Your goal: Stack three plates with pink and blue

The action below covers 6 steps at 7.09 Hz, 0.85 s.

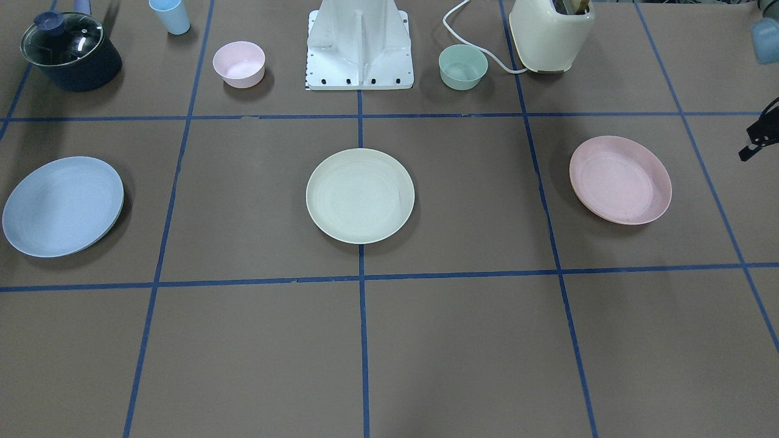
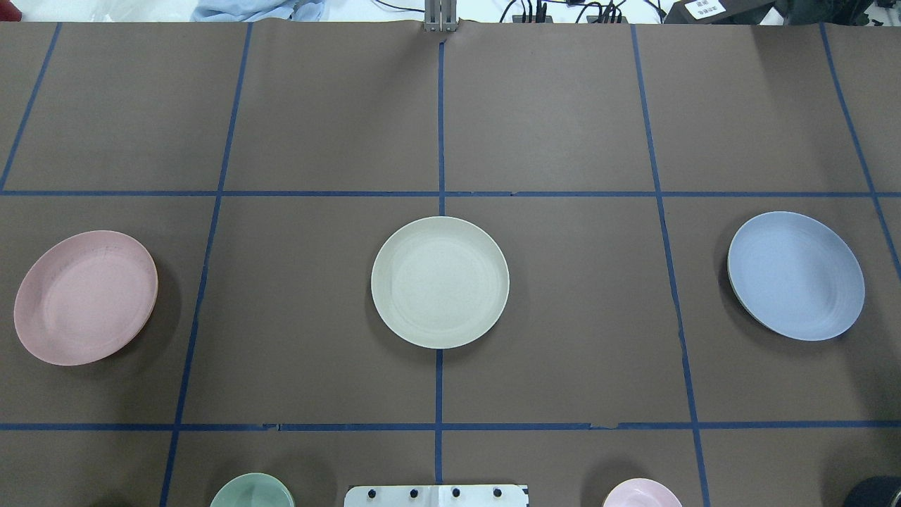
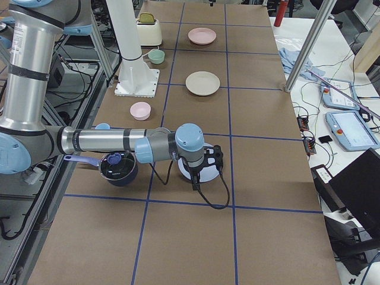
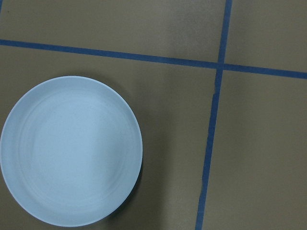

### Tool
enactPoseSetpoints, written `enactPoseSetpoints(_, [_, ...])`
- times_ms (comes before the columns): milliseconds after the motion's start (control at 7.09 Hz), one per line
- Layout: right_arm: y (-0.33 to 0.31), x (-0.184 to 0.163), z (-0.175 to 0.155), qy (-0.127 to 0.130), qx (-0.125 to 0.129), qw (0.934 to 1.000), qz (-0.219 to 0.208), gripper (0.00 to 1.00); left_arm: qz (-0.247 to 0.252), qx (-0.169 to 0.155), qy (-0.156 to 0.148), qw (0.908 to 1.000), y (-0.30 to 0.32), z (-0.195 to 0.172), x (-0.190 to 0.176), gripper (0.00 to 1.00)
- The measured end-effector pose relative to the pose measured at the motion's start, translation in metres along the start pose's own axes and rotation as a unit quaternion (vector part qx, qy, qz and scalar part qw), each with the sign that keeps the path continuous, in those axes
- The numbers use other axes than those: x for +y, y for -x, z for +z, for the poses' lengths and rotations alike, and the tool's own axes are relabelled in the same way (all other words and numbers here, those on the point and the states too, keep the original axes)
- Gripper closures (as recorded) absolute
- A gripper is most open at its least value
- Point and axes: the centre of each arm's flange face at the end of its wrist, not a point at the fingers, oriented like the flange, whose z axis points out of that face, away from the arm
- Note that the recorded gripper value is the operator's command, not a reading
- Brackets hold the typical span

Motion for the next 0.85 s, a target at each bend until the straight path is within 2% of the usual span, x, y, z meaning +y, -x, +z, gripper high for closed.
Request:
enactPoseSetpoints(564, [0.0,0.0,0.002,0.003,0.0,1.0,0.0,0.0,-0.021,0.03,0.028,0.9989,-0.023,0.08,0.004,0.01])
enactPoseSetpoints(847, [0.001,0.0,0.004,0.005,-0.001,0.9999,0.013,0.0,-0.025,0.038,0.044,0.998,-0.02,0.107,0.014,0.03])
